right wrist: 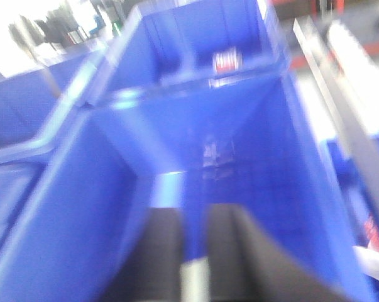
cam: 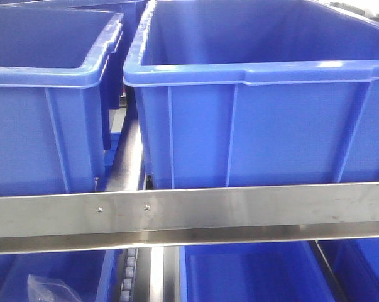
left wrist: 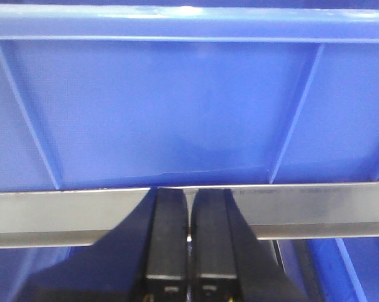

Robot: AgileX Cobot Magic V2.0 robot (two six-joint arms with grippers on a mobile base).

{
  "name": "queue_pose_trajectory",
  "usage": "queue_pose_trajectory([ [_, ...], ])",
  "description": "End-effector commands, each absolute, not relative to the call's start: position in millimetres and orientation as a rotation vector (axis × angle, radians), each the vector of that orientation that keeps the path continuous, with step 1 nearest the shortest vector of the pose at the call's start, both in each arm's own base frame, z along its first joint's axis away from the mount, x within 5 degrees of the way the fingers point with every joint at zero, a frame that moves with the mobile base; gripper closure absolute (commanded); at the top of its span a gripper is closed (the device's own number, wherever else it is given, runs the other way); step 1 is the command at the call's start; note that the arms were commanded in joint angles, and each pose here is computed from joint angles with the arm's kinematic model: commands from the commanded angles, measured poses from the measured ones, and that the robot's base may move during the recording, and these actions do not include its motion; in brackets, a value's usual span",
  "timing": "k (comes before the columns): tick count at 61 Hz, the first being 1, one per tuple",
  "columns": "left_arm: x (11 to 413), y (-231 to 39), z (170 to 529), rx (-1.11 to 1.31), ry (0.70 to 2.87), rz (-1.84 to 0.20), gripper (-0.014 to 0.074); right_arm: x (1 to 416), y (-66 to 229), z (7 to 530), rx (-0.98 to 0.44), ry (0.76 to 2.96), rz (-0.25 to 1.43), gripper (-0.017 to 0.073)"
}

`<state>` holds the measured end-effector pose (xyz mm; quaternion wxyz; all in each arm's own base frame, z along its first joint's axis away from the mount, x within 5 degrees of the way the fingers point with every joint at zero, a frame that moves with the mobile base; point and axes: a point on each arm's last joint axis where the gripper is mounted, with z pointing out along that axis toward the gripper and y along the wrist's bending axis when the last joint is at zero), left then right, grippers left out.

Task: Place green plate on second shelf with right arm
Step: 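Lower the plate into the blue bin and open the right gripper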

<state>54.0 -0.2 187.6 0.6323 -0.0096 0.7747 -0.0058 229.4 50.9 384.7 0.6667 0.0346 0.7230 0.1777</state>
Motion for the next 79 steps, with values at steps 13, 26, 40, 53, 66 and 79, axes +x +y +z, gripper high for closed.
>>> queue_pose_trajectory([
  [13, 55.0, 0.1, 182.5, -0.024, 1.711, -0.010, 0.0470, 139.0, 27.7, 359.2, 0.089, 1.472, 0.401, 0.0504],
  [26, 55.0, 0.1, 182.5, -0.024, 1.711, -0.010, 0.0470, 121.9, 24.2, 347.5, 0.087, 1.460, 0.405, 0.0504],
  [40, 55.0, 0.1, 182.5, -0.024, 1.711, -0.010, 0.0470, 121.9, 24.3, 346.9, 0.086, 1.464, 0.405, 0.0504],
  [53, 55.0, 0.1, 182.5, -0.024, 1.711, -0.010, 0.0470, 121.9, 24.6, 346.7, 0.042, 1.465, 0.360, 0.0504],
  [66, 55.0, 0.1, 182.5, -0.024, 1.711, -0.010, 0.0470, 106.7, 20.2, 317.7, -0.018, 1.512, 0.278, 0.0504],
  [79, 55.0, 0.1, 182.5, -0.024, 1.711, -0.010, 0.0470, 73.7, 8.3, 255.7, 0.034, 1.496, 0.223, 0.0504],
])
